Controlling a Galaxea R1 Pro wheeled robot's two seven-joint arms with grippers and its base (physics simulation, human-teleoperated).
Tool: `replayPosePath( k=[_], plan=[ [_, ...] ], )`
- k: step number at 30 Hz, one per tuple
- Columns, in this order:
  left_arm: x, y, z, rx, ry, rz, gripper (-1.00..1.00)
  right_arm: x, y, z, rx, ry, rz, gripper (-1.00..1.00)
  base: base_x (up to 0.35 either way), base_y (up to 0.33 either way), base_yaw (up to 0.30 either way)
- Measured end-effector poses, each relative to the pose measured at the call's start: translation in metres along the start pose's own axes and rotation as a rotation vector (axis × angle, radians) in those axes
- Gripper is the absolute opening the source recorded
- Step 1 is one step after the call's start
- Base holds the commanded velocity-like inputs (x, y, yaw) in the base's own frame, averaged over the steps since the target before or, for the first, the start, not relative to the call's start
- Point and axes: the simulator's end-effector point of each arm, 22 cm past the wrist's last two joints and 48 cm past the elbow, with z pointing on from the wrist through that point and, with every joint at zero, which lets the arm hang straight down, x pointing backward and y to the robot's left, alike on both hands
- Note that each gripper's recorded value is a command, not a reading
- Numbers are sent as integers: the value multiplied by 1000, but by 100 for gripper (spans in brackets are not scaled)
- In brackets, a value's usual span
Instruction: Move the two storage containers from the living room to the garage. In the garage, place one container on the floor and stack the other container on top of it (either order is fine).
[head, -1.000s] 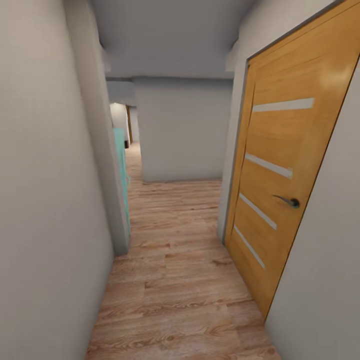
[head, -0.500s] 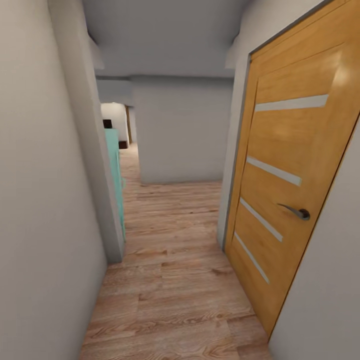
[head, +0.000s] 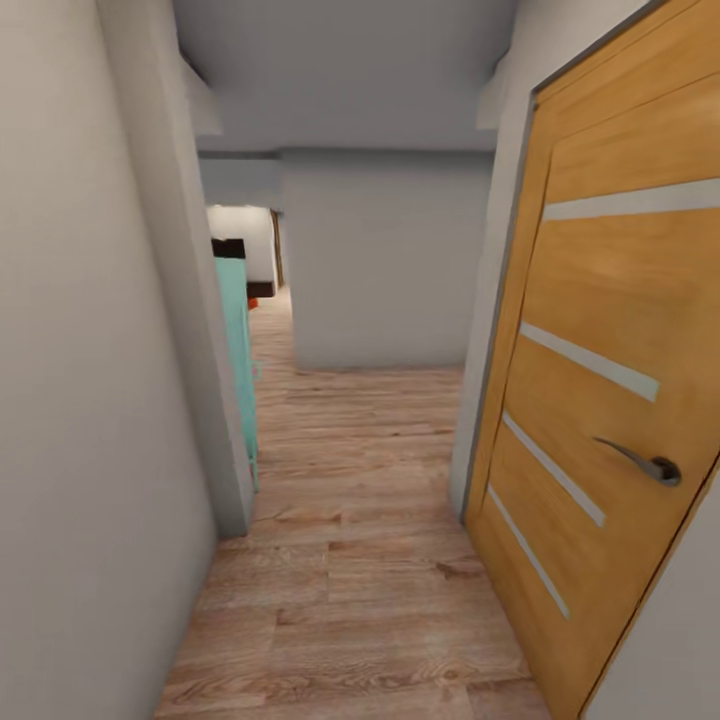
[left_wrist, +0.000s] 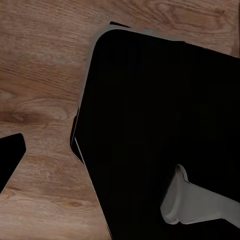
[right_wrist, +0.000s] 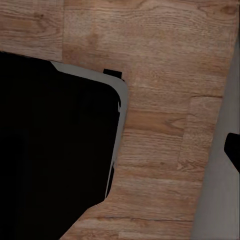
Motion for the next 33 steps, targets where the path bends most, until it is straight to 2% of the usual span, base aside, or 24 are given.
replayPosePath(
  k=[13,33],
  plan=[
    [0,0,0,0,1,0,100,-1,-1,0,2,-6,7,100,321,-90,25],
    [0,0,0,1,3,1,100,0,-1,0,1,-2,4,100,321,-5,0]
  ],
)
